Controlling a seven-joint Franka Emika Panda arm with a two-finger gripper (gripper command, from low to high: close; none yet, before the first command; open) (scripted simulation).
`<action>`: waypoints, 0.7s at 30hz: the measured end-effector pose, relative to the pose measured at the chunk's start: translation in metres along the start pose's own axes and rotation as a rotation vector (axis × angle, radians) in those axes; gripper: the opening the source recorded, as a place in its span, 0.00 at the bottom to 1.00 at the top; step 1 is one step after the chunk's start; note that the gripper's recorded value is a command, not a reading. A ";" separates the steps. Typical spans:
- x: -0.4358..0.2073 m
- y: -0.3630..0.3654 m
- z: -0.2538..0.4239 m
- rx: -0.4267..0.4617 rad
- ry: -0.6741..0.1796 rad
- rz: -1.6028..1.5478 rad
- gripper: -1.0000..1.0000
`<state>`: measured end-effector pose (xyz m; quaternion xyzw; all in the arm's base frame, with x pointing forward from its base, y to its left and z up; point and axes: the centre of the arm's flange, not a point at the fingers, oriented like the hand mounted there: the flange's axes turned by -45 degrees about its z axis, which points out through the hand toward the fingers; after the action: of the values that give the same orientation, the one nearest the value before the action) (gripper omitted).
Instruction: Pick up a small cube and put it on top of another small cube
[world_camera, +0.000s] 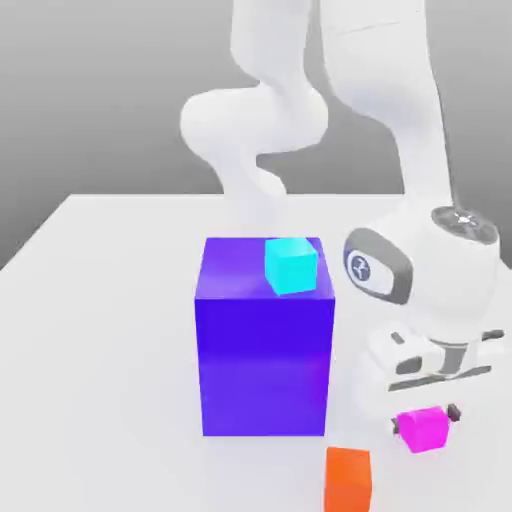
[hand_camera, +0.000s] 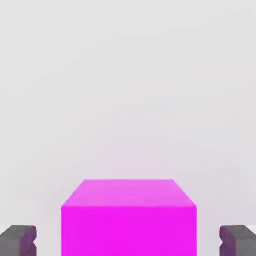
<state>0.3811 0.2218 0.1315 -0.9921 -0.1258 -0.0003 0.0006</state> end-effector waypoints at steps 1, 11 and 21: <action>0.000 0.000 0.000 0.000 0.000 0.000 0.00; -0.007 -0.009 -0.064 0.005 0.000 -0.063 0.00; -0.072 -0.082 -0.107 0.009 0.000 -0.620 0.00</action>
<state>0.2910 0.2826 0.2383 -0.9064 -0.4225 0.0001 0.0048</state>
